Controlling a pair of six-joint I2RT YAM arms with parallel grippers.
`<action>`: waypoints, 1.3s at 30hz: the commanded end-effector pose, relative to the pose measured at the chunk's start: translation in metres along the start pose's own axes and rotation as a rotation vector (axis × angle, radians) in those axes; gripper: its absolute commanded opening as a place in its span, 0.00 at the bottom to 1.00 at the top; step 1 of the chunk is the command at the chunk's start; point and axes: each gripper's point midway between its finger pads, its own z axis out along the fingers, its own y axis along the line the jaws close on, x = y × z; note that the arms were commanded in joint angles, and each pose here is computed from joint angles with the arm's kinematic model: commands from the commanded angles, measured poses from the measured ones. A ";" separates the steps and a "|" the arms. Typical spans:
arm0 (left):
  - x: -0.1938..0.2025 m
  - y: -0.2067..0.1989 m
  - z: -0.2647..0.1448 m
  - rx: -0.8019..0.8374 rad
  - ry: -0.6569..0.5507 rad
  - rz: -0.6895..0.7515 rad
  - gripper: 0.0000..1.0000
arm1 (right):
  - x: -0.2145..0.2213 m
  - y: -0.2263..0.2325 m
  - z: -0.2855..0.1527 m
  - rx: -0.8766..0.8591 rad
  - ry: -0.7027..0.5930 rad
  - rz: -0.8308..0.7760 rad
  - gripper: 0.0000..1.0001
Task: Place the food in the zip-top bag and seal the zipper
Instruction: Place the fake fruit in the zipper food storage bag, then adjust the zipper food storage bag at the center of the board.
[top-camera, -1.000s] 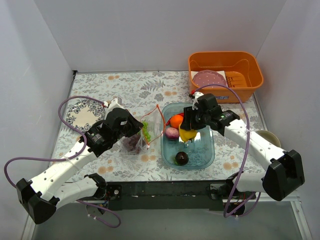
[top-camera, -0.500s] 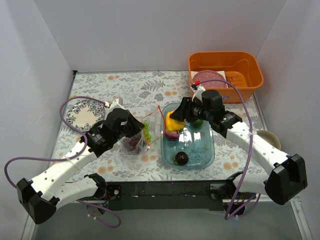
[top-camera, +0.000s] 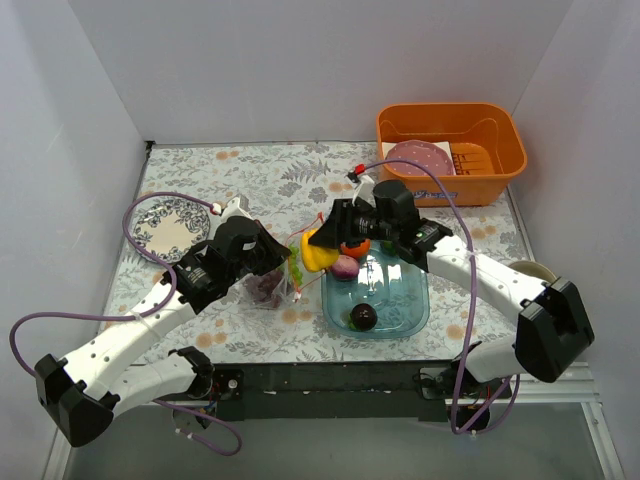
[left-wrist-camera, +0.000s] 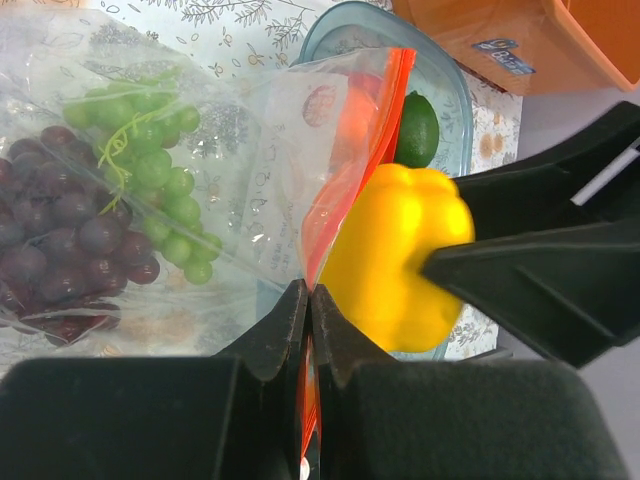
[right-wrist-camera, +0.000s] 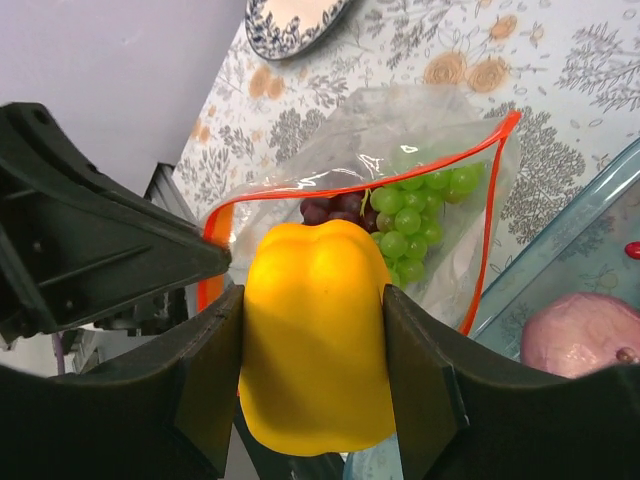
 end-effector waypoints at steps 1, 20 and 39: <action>-0.010 -0.011 -0.006 0.029 -0.019 0.003 0.00 | -0.010 0.021 0.009 -0.077 0.009 -0.055 0.62; -0.019 -0.010 -0.010 0.005 -0.054 0.008 0.00 | 0.016 -0.038 -0.035 0.265 -0.015 -0.036 0.83; -0.023 -0.006 -0.013 -0.009 -0.076 -0.004 0.00 | 0.048 -0.018 -0.003 0.069 0.139 0.011 0.05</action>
